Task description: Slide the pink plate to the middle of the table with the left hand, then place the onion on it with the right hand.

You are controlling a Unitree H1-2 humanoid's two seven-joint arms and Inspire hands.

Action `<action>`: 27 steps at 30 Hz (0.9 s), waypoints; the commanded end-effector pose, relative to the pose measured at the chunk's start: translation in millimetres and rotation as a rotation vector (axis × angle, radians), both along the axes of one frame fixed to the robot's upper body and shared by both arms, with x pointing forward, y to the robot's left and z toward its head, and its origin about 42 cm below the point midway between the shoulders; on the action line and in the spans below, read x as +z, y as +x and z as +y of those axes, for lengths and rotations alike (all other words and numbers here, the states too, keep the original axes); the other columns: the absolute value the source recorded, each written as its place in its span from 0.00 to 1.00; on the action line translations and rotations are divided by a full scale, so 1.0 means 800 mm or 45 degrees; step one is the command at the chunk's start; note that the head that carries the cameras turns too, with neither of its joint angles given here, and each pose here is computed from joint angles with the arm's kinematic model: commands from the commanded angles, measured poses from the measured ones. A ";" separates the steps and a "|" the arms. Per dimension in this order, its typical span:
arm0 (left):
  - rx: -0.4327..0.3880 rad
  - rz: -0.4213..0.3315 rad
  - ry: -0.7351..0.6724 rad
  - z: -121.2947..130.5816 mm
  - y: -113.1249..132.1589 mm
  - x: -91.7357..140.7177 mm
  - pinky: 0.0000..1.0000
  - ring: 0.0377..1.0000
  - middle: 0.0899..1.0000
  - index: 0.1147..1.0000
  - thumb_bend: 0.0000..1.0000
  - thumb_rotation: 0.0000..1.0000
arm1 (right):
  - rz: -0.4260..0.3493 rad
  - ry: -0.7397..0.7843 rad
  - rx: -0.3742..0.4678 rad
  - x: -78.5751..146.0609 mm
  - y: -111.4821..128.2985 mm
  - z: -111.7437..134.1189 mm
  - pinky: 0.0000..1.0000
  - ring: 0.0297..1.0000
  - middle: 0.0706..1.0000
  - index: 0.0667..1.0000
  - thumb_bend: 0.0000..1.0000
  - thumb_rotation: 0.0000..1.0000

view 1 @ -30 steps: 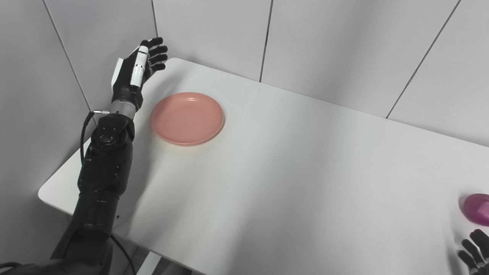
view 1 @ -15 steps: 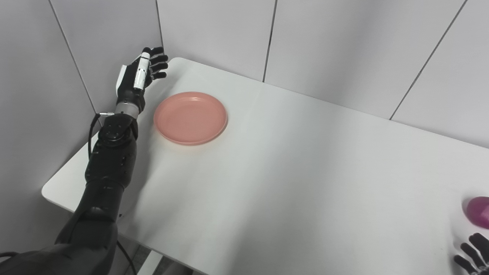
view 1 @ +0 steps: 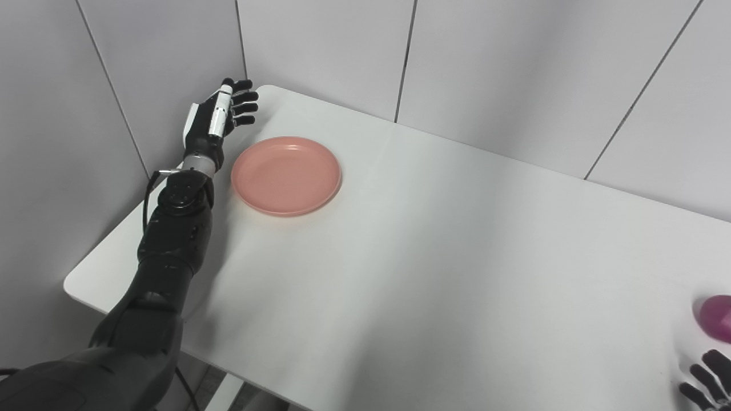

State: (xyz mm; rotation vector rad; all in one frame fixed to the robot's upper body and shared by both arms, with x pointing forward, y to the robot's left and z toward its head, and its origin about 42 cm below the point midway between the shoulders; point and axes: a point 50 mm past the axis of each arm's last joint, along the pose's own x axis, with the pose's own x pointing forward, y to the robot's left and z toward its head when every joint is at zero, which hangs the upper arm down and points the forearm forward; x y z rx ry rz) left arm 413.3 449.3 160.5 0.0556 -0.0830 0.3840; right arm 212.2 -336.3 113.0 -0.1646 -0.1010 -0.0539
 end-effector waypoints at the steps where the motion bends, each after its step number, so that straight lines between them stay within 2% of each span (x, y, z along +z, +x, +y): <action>1: -0.020 -0.137 0.037 0.009 0.022 0.047 0.70 0.72 0.70 0.66 0.39 1.00 | -0.045 -0.022 -0.008 0.010 0.006 -0.007 0.76 0.85 0.86 0.83 0.75 0.91; 12: -0.071 -0.090 -0.054 0.009 0.033 0.037 0.74 0.75 0.73 0.69 0.32 1.00 | -0.033 -0.027 -0.001 0.009 0.005 -0.010 0.76 0.85 0.87 0.84 0.76 0.92; 22: -0.097 -0.074 -0.082 0.012 0.035 0.032 0.74 0.74 0.72 0.68 0.31 1.00 | -0.043 -0.025 -0.005 0.008 0.006 -0.010 0.74 0.84 0.86 0.83 0.77 0.92; 27: -0.100 -0.057 -0.104 0.015 0.035 0.029 0.73 0.73 0.71 0.68 0.30 1.00 | -0.043 -0.029 0.003 0.009 0.006 -0.011 0.77 0.85 0.87 0.83 0.78 0.91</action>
